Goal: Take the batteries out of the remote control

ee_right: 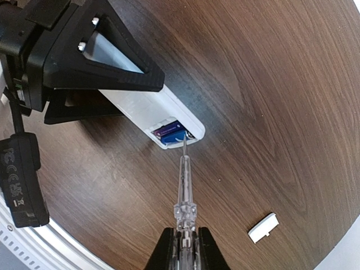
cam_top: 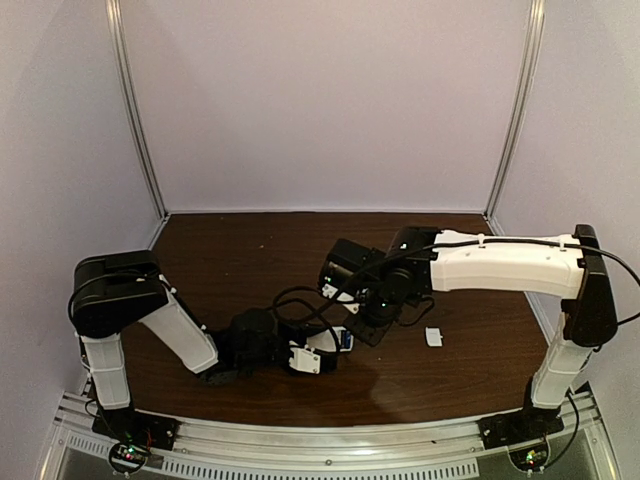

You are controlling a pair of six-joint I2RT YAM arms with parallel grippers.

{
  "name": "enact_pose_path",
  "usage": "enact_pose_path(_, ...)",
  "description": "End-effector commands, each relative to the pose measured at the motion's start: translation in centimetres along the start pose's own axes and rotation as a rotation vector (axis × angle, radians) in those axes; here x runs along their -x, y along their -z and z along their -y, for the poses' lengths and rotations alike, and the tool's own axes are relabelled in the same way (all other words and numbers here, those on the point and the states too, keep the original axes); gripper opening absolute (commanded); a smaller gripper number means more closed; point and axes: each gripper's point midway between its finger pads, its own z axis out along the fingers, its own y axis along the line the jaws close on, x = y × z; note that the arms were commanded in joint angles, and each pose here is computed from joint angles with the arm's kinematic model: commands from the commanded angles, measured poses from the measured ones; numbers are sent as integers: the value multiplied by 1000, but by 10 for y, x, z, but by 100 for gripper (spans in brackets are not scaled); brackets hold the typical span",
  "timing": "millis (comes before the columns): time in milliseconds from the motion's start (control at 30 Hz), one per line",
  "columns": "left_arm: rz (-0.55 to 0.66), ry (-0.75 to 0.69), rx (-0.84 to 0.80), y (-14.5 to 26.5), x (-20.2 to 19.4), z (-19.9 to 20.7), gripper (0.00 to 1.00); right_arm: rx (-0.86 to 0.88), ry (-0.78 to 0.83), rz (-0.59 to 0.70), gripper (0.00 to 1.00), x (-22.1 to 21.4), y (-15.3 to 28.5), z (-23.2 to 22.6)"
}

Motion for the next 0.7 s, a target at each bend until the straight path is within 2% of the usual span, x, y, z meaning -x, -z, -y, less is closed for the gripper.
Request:
enact_pose_path(0, 25, 1, 7, -4, 6, -2, 0, -37, 9, -14, 0, -2, -8, 7)
enact_pose_path(667, 20, 1, 5, -4, 5, -1, 0, -55, 11, -38, 0, -6, -17, 11)
